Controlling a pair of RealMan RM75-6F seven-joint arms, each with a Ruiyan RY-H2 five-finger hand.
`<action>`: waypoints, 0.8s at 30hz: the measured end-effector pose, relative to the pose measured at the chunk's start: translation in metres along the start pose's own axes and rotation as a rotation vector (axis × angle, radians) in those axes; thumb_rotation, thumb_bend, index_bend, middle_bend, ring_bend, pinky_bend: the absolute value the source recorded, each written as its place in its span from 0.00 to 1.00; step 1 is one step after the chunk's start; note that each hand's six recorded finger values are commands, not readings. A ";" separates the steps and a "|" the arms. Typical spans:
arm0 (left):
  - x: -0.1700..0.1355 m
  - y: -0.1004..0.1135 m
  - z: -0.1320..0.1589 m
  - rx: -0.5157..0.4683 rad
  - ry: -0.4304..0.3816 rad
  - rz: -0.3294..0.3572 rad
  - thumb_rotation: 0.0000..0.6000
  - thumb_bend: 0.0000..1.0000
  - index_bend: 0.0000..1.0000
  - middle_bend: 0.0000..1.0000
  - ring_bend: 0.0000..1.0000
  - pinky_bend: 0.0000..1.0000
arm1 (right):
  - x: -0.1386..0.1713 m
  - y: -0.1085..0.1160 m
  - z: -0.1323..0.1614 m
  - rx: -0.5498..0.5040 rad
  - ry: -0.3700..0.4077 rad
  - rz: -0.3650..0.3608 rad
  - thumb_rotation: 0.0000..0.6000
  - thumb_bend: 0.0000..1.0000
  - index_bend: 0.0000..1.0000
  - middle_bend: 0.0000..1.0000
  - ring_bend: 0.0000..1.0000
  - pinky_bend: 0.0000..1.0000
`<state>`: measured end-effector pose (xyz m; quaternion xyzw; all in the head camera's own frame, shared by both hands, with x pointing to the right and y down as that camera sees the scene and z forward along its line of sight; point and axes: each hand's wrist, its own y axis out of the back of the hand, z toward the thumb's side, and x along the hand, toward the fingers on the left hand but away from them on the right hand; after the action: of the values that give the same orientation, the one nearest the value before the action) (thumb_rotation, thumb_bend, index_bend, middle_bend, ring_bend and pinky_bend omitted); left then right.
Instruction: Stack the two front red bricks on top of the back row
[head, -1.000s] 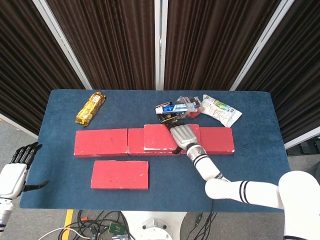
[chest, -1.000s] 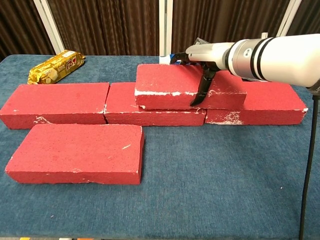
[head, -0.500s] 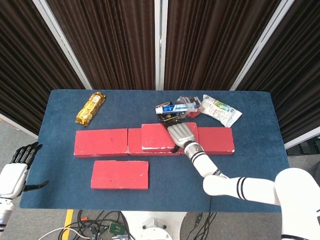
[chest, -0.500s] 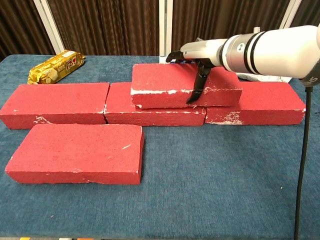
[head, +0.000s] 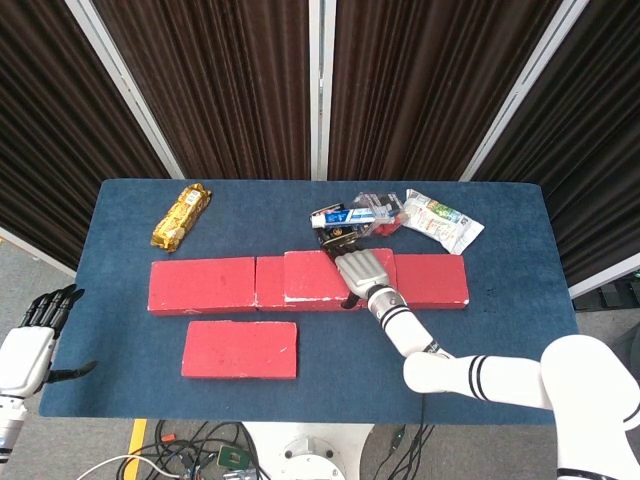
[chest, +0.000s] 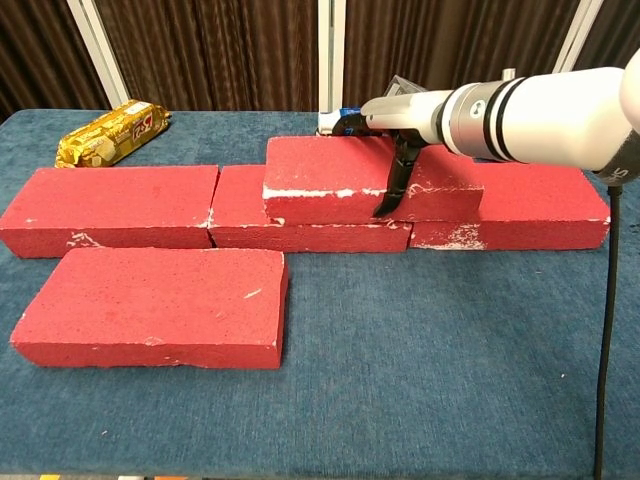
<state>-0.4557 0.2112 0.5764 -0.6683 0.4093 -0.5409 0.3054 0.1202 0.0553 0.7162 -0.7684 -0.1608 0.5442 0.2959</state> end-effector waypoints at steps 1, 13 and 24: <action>0.000 0.000 0.000 0.000 0.000 0.000 1.00 0.05 0.00 0.00 0.00 0.00 | 0.000 0.000 0.000 0.000 -0.001 0.002 1.00 0.10 0.00 0.08 0.08 0.27; 0.000 0.000 -0.001 -0.003 0.001 0.000 1.00 0.05 0.00 0.00 0.00 0.00 | -0.001 -0.001 -0.001 -0.010 0.003 0.005 1.00 0.08 0.00 0.01 0.01 0.23; 0.000 -0.001 -0.002 -0.005 0.004 -0.001 1.00 0.05 0.00 0.00 0.00 0.00 | 0.001 -0.004 -0.004 -0.031 -0.001 -0.001 1.00 0.00 0.00 0.00 0.00 0.04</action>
<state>-0.4573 0.2118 0.5773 -0.6682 0.4110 -0.5412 0.3026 0.1243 0.0578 0.7187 -0.7725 -0.1696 0.5419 0.2842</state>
